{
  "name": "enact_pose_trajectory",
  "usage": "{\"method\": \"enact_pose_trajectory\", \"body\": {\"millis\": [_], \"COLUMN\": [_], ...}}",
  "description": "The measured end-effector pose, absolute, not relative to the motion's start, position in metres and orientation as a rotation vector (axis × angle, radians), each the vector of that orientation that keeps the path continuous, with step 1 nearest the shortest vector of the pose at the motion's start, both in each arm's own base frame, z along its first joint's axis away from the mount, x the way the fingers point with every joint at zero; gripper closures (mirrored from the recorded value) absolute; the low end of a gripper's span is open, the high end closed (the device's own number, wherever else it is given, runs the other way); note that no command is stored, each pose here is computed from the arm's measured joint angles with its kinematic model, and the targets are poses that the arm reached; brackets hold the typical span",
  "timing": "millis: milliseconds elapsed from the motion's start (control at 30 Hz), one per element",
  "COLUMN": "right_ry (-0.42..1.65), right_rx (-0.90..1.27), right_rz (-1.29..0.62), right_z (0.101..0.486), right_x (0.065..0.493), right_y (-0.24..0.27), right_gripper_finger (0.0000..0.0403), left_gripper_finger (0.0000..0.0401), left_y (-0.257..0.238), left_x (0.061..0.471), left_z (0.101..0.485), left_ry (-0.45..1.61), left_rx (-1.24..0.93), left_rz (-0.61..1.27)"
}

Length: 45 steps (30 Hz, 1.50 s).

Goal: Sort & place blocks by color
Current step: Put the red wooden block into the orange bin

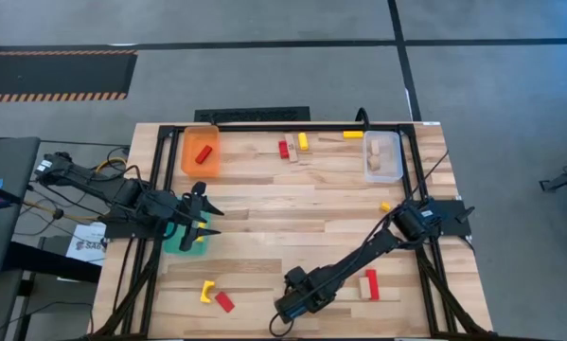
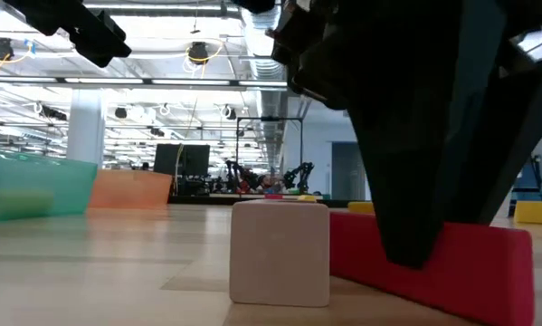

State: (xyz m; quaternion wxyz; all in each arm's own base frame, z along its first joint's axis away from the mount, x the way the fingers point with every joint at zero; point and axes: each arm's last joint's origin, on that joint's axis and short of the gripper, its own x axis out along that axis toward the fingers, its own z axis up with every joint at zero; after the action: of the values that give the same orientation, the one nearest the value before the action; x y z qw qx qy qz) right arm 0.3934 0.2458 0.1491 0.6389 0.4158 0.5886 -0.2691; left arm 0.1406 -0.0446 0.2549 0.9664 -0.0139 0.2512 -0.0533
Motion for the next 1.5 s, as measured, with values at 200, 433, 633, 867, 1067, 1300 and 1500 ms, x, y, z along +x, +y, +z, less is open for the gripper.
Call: {"method": "enact_pose_trajectory", "body": {"millis": [200,433,633,867,1067,1300,1500], "right_ry": [1.35,1.302,1.159,0.902,0.826,0.798,0.86], "right_rx": [0.924,0.947,0.977,0.865,0.715,0.57,0.45], "right_rz": [-0.592,-0.564,-0.54,-0.503,-0.424,-0.358,-0.254], "right_z": [0.148,0.175,0.23,0.29,0.316,0.334,0.332], "right_x": [0.394,0.391,0.383,0.381,0.389,0.396,0.402], "right_y": [0.246,0.24,0.224,0.181,0.137,0.087,0.023], "right_gripper_finger": [0.0357,0.036,0.036,0.0359,0.0359,0.0359,0.036], "left_gripper_finger": [0.0166,0.0166,0.0166,0.0166,0.0166,0.0166,0.0166], "left_y": [-0.044,-0.044,-0.042,-0.033,-0.012,0.017,0.048], "left_x": [0.14,0.139,0.14,0.142,0.149,0.155,0.164], "left_z": [0.254,0.253,0.253,0.254,0.262,0.271,0.276], "left_ry": [0.514,0.53,0.521,0.494,0.396,0.3,0.208], "left_rx": [-0.022,-0.006,0.044,0.05,-0.067,-0.274,-0.369], "left_rz": [-0.108,-0.089,-0.05,0.096,0.305,0.211,0.148]}}
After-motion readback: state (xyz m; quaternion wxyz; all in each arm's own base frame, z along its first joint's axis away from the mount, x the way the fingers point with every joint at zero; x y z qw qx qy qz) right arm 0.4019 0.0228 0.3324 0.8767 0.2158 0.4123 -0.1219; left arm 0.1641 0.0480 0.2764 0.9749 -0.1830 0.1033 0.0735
